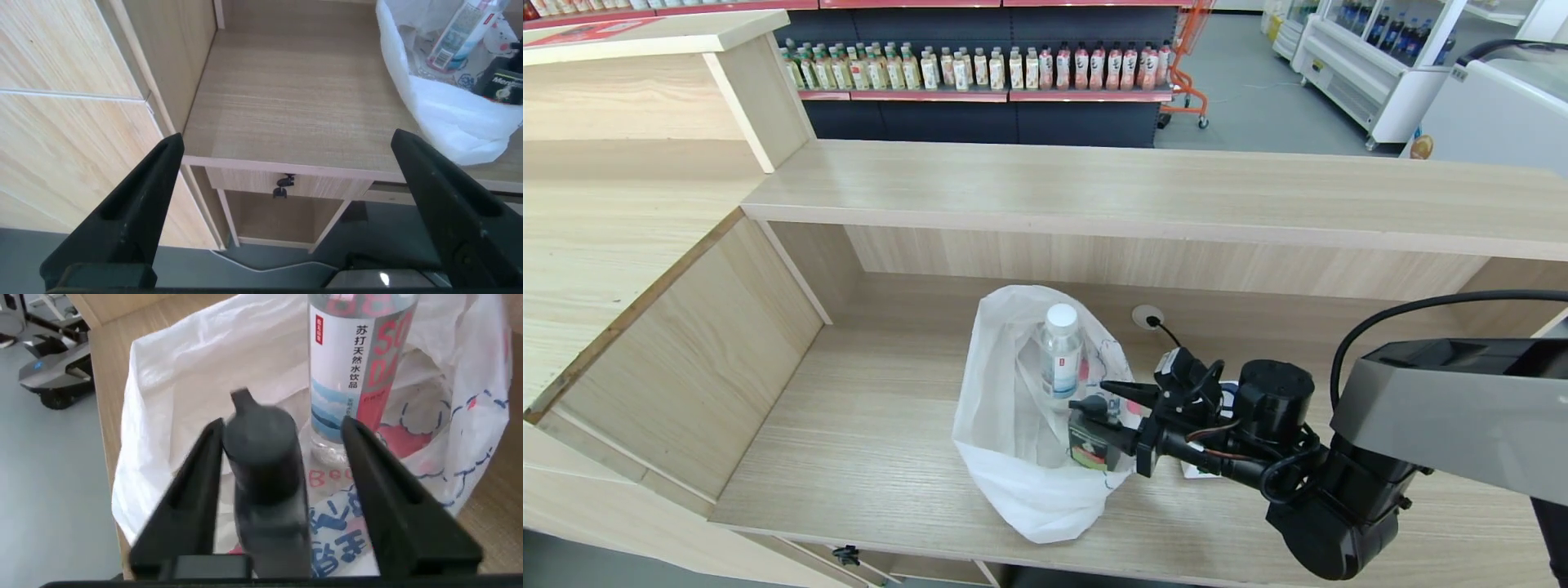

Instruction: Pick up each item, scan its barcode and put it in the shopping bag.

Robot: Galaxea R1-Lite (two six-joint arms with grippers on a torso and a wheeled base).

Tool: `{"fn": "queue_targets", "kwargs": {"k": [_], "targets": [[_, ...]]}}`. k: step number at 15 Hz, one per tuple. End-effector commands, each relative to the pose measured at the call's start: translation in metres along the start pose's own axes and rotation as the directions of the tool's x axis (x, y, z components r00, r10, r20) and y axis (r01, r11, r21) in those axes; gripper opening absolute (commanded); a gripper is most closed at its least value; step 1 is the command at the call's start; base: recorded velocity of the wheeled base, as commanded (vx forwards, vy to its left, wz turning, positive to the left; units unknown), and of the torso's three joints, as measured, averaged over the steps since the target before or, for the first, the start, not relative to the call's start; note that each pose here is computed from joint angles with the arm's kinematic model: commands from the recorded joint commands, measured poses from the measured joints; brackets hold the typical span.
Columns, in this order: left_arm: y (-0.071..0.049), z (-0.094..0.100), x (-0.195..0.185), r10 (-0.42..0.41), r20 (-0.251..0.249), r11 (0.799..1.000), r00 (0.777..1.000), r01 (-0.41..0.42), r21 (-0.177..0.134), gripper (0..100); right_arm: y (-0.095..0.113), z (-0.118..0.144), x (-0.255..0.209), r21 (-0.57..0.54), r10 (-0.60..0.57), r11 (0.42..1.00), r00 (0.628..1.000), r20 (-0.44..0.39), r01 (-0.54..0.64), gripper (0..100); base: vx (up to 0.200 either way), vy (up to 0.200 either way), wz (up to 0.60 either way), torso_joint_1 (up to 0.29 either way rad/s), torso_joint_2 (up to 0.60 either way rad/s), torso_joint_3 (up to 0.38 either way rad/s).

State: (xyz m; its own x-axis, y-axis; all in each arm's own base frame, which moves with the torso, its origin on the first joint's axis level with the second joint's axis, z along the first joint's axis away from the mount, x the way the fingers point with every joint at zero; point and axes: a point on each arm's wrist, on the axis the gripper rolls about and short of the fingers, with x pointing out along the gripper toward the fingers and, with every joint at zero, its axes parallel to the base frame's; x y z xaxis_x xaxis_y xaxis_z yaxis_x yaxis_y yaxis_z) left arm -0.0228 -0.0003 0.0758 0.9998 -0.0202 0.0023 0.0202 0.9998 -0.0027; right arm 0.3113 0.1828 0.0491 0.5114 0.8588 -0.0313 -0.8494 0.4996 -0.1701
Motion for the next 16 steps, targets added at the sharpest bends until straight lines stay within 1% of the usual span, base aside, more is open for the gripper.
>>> {"fn": "queue_targets", "kwargs": {"k": [1,2,7,8,9,11,12,13,14,15,16], "targets": [[0.000,0.000,0.000,0.000,-0.001,1.000,1.000,0.000,0.000,100,0.000,0.001,0.000,-0.003,-0.002,1.000,1.000,0.003,0.002,100,0.000,0.000,0.00,0.000,0.00,0.000],[0.000,0.000,0.000,0.000,-0.001,1.000,1.000,0.000,0.000,100,0.000,0.006,0.001,-0.011,-0.001,1.000,1.000,0.017,0.001,100,0.000,0.000,0.00,0.000,0.00,0.000],[0.000,0.000,0.000,0.000,-0.001,1.000,1.000,0.000,0.000,100,0.004,0.060,-0.016,-0.079,-0.010,0.997,0.991,0.132,0.021,100,0.000,0.000,0.00,0.000,0.00,0.000],[0.000,0.000,0.000,0.000,-0.001,1.000,1.000,0.000,0.000,100,0.007,0.071,-0.027,-0.081,-0.015,0.996,0.991,0.135,0.026,100,0.000,0.000,0.00,0.000,0.00,0.000],[0.000,0.000,0.000,0.000,-0.001,1.000,1.000,0.000,0.000,100,0.012,0.086,-0.044,-0.076,-0.020,0.997,0.992,0.125,0.030,100,0.000,0.000,0.00,0.000,0.00,0.000],[0.000,0.000,0.000,0.000,-0.001,1.000,1.000,0.000,0.000,100,0.016,0.118,-0.088,-0.049,-0.071,0.996,0.994,0.079,0.075,100,0.000,0.000,0.00,0.000,0.00,0.000],[0.000,0.000,0.000,0.000,-0.001,1.000,1.000,0.000,0.000,100,0.021,0.130,-0.113,-0.020,-0.120,0.993,0.993,0.020,0.120,100,0.000,0.000,0.00,0.000,0.00,0.000],[0.000,0.000,0.000,0.000,-0.001,1.000,1.000,0.000,0.000,100,0.030,0.142,-0.140,0.006,-0.187,0.982,0.982,-0.036,0.187,100,0.000,0.000,0.00,0.000,0.00,0.000],[0.000,0.000,0.000,0.000,-0.001,1.000,1.000,0.000,0.000,100,0.036,0.148,-0.152,0.016,-0.217,0.976,0.974,-0.061,0.218,100,0.000,0.000,0.00,0.000,0.00,0.000],[0.000,0.000,0.000,0.000,-0.001,1.000,1.000,0.000,0.000,100,0.048,0.155,-0.181,0.032,-0.319,0.945,0.941,-0.115,0.325,100,0.000,0.000,0.00,0.000,0.00,0.000],[0.000,0.000,0.000,0.000,-0.001,1.000,1.000,0.000,0.000,100,0.057,0.158,-0.201,0.049,-0.401,0.911,0.909,-0.113,0.408,100,0.000,0.000,0.00,0.000,0.00,0.000]]}}
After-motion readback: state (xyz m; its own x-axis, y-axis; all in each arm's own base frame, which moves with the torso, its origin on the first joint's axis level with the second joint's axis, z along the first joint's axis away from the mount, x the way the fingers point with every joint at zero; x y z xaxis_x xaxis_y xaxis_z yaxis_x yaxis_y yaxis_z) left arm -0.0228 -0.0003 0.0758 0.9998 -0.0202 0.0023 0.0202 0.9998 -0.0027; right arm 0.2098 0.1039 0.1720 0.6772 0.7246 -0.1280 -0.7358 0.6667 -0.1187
